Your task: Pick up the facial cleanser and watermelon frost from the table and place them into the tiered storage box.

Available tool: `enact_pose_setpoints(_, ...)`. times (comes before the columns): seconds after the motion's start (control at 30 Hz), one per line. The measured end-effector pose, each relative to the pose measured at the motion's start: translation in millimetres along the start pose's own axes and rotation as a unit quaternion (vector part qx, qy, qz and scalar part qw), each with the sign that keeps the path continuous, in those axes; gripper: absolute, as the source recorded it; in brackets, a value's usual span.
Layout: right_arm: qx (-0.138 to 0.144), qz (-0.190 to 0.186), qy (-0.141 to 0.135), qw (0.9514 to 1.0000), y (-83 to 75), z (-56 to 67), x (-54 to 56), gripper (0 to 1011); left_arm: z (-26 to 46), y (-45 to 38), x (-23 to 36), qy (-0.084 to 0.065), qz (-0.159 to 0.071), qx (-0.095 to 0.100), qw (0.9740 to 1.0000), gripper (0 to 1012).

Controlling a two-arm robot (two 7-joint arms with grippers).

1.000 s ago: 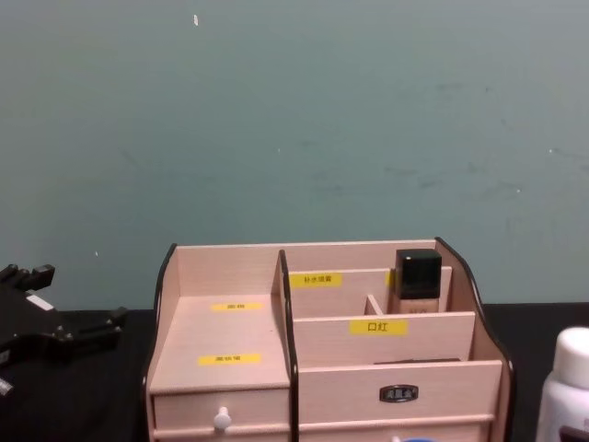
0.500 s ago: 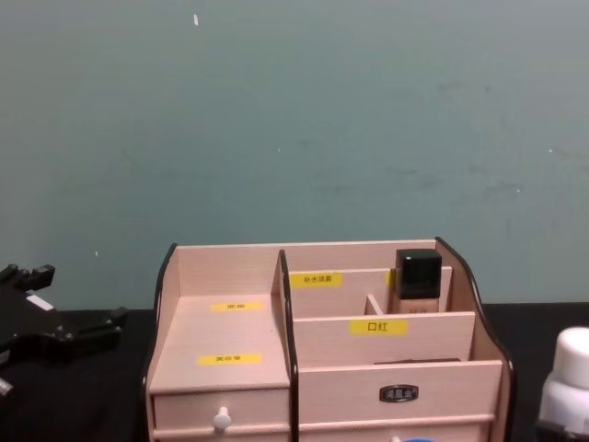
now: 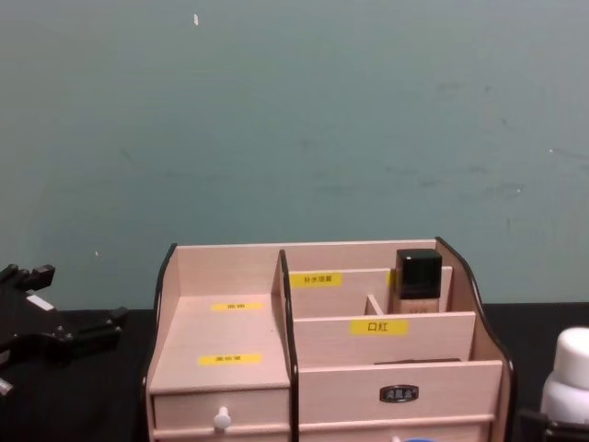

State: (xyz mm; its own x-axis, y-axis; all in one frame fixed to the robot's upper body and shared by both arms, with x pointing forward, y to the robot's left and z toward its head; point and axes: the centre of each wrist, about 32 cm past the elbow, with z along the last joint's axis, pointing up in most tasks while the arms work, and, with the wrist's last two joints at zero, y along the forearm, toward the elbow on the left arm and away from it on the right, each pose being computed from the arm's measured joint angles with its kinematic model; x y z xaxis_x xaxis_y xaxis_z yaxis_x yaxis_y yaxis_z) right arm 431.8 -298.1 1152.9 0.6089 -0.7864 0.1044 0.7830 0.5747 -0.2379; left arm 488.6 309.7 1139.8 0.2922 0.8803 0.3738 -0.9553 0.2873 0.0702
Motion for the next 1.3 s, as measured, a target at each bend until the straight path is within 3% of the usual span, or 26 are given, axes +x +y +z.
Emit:
enact_pose_setpoints(0.4,0.0,-0.001,-0.001,1.0,-1.0,-0.3,-0.3,978,0.0,0.0,0.0,0.0,0.0,0.0,1.0,1010)
enact_pose_setpoints(0.87,0.0,-0.001,-0.001,1.0,-1.5,-0.3,-0.5,613,0.0,0.0,0.0,0.0,0.0,0.0,1.0,1010)
enact_pose_setpoints(1.3,0.001,-0.002,-0.002,1.0,-1.6,-0.2,-0.6,609,0.0,0.0,0.0,0.0,0.0,0.0,1.0,1010)
